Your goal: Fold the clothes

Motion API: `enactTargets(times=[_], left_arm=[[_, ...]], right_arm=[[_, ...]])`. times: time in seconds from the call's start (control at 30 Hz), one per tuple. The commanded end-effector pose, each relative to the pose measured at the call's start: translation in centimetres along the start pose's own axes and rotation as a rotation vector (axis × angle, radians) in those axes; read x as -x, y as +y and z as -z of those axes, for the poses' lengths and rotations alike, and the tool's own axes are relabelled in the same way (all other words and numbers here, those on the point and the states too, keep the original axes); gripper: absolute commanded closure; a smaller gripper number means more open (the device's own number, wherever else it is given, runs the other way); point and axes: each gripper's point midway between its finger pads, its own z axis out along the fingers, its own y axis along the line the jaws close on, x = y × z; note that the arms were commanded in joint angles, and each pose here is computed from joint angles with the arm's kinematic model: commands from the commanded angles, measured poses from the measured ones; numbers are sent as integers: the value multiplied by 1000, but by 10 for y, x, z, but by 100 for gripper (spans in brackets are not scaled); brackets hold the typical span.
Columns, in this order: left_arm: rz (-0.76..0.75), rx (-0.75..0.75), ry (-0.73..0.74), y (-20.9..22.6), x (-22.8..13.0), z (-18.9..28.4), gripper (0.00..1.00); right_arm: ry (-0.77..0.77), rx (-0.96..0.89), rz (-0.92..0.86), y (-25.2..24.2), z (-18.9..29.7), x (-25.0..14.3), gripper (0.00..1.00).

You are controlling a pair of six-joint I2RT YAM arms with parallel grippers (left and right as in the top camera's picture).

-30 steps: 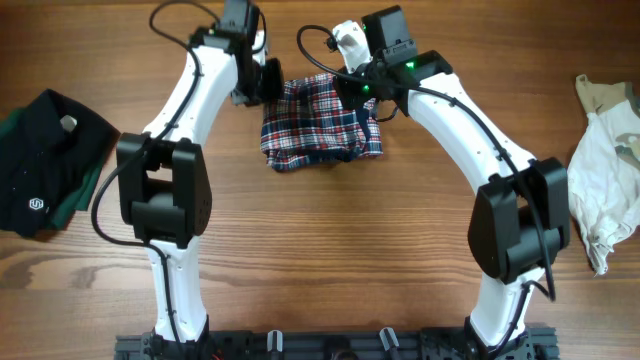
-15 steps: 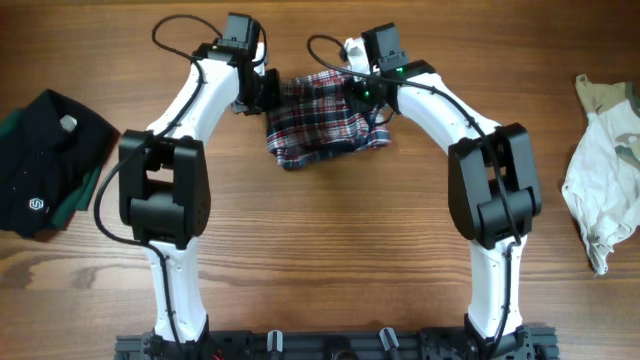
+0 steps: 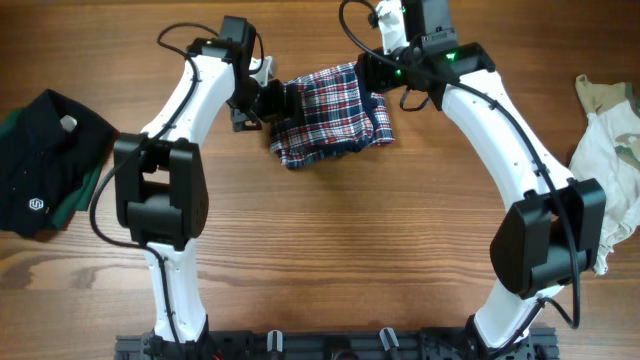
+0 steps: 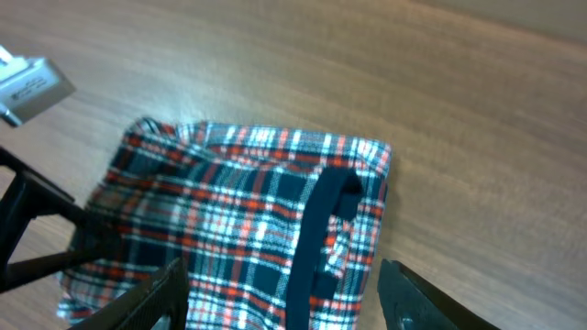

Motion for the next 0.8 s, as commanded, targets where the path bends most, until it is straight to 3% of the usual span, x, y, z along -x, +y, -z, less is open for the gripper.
enactTargets(times=[0.0,0.33,0.53,0.6,0.63,0.67,0.77], left_arm=[[-31,-92,12,-14,3,-12,0],[-29,-100,91,-11,-6,-60,0],[-35,-103,84,-22,-7,-65,0],[-47,-107,79,-26,-6,-66,39],[-49,-108,75,-26,-5,-66,81],[-49,-107,75,-26,-6,-66,93],[-51,-108,73,-26,-5,-66,96]], right_arm=[[113,12,-18,-2,-37,-44,36],[324,88,-65,-2,-125,-133,38],[338,93,-62,-1,-126,-137,39],[337,106,-50,0,-126,-137,40],[337,106,-51,0,-126,-137,41],[338,106,-51,0,-126,-138,41],[337,107,-47,0,-126,-137,41]])
